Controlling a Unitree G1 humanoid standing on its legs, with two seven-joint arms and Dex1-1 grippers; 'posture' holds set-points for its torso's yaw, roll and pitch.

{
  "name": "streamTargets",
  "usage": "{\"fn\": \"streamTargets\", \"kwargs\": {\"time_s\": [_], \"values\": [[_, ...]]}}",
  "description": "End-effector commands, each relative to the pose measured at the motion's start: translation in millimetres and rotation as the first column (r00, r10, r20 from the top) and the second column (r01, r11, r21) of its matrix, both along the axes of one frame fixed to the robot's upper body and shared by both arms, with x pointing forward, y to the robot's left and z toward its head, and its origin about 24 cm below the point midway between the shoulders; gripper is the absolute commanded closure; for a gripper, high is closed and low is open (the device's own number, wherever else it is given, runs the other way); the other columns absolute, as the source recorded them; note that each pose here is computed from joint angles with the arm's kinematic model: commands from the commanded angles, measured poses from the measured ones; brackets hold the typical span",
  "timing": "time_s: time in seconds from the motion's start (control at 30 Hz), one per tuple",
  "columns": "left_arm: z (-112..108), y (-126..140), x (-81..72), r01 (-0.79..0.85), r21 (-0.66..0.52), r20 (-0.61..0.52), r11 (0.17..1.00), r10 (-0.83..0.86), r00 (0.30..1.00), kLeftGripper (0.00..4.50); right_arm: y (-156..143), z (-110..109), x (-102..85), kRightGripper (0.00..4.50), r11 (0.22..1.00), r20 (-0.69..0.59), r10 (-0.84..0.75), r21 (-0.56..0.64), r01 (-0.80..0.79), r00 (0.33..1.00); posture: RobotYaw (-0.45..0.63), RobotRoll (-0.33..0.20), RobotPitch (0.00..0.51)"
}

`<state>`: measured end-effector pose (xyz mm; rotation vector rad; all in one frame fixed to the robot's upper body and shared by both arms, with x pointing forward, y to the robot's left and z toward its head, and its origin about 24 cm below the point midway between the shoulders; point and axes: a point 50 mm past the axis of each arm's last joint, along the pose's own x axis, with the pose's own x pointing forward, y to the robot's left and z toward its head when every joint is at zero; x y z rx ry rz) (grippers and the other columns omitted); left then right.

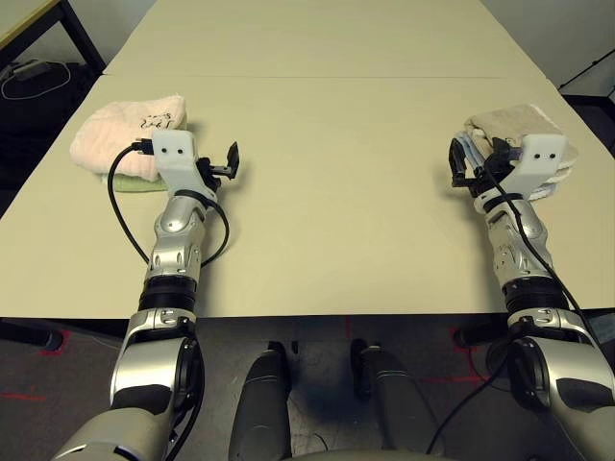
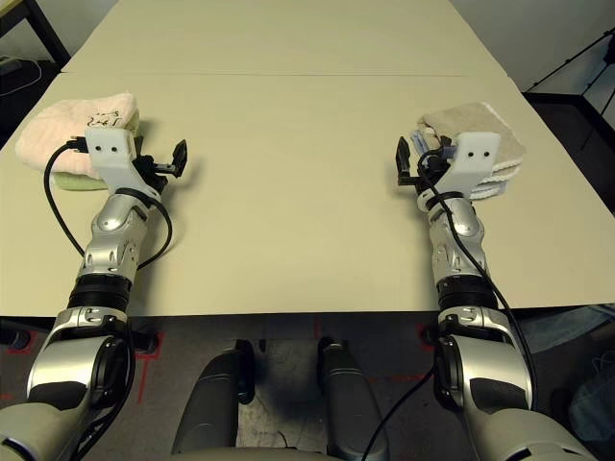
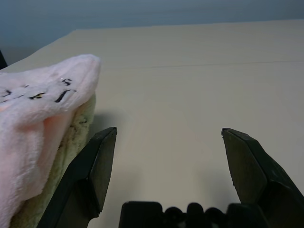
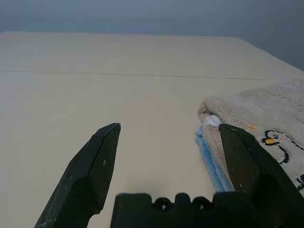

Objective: Fold the towel and set it aside.

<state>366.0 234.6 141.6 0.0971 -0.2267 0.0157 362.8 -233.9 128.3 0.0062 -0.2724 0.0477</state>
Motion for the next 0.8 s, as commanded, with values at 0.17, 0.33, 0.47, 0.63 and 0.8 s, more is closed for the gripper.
{"fn": "streamTargets", "kwargs": {"time_s": [0.17,0.33,0.47,0.63,0.8], "values": [[-3.7,7.9,-2.0,-0.037,0.016,-0.008,0.999,0.037,0.999,0.04,-3.3,-1.2,0.3,0.0,1.0,-0.008,-0.004,-0.016,0.004,1.0,-0.02,0.0,0.165],[-4.7,7.3,-2.5,-0.033,0.022,-0.012,0.999,0.033,0.999,0.04,-2.4,0.5,1.2,0.0,1.0,-0.005,0.0,-0.02,0.0,1.0,-0.02,0.0,0.166],[-5.8,8.2,-2.4,-0.046,0.017,-0.018,0.999,0.047,0.999,0.04,-1.3,1.2,1.8,0.0,1.0,-0.004,0.004,-0.023,-0.004,1.0,-0.02,0.0,0.163],[-5.4,9.6,-1.7,-0.058,0.023,-0.019,0.998,0.058,0.998,0.04,-0.1,1.6,2.6,0.0,1.0,-0.005,0.007,-0.023,-0.007,1.0,-0.02,0.0,0.161],[-5.1,9.1,-1.5,-0.052,0.019,-0.016,0.998,0.053,0.998,0.04,0.4,2.0,2.6,0.0,1.0,-0.004,0.008,-0.026,-0.008,1.0,-0.02,0.0,0.156]]}}
